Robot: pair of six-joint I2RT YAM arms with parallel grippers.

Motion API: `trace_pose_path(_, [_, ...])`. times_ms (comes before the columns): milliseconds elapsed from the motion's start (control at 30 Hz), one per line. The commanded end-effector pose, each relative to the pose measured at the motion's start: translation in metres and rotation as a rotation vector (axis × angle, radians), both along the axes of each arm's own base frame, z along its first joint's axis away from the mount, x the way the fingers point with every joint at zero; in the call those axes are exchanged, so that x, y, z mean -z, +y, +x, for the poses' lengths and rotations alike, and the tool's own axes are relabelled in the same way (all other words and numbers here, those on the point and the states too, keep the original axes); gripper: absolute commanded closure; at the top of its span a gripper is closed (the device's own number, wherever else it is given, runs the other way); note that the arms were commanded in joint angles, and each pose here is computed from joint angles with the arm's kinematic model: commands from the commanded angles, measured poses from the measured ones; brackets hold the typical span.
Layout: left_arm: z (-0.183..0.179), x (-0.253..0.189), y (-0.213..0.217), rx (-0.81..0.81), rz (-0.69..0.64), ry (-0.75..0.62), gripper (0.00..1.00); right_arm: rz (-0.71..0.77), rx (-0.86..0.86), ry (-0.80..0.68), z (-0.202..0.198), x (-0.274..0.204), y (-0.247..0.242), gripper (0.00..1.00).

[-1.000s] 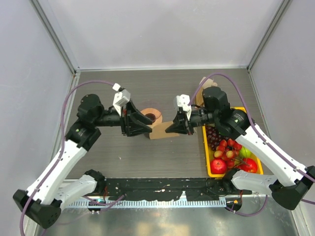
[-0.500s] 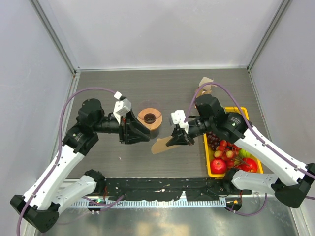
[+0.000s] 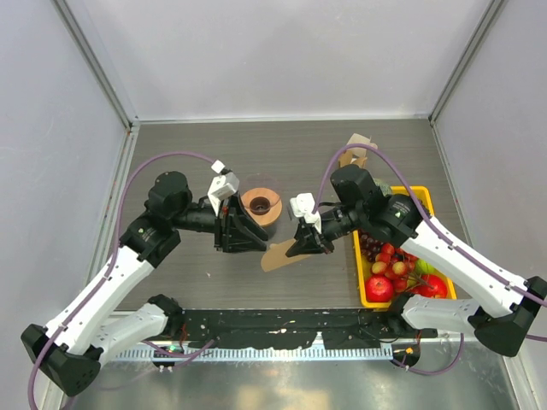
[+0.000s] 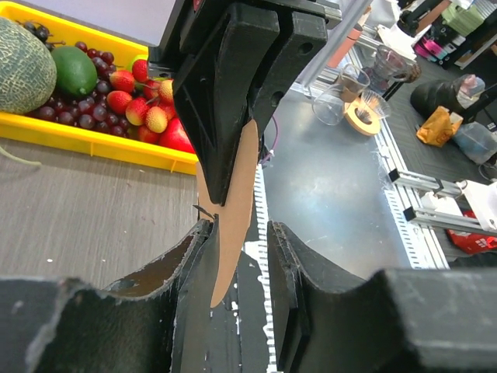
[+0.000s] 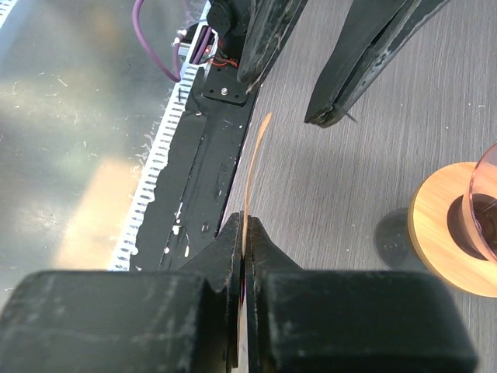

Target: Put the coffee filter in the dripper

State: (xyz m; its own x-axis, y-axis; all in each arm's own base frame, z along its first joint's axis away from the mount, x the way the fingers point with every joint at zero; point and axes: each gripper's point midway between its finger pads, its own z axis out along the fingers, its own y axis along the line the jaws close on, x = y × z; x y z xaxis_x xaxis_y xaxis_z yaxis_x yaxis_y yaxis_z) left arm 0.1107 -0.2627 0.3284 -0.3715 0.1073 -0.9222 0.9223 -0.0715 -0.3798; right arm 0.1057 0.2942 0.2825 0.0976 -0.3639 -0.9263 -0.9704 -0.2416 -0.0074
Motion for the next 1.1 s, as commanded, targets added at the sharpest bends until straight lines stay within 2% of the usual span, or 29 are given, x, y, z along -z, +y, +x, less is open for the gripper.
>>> trace_pose_path(0, [-0.006, -0.005, -0.005, 0.050, -0.023, -0.011, 0.63, 0.044, -0.022, -0.041, 0.001, -0.017, 0.006, 0.95])
trace_pose_path(167, [-0.006, -0.003, -0.007, 0.062, -0.018, -0.002, 0.74, 0.042, -0.025, -0.040, 0.001, -0.017, 0.008, 0.95])
trace_pose_path(300, [-0.008, -0.002, -0.007, 0.071, -0.017, 0.001, 0.92, 0.039, -0.026, -0.038, 0.001, -0.016, 0.008, 0.95])
trace_pose_path(400, [-0.008, -0.003, -0.008, 0.076, -0.018, 0.002, 1.00, 0.038, -0.025, -0.041, 0.001, -0.015, 0.009, 0.95])
trace_pose_path(1067, [-0.004, 0.000, -0.014, 0.086, -0.018, 0.053, 1.00, 0.034, -0.065, -0.070, -0.008, -0.014, 0.006, 0.95])
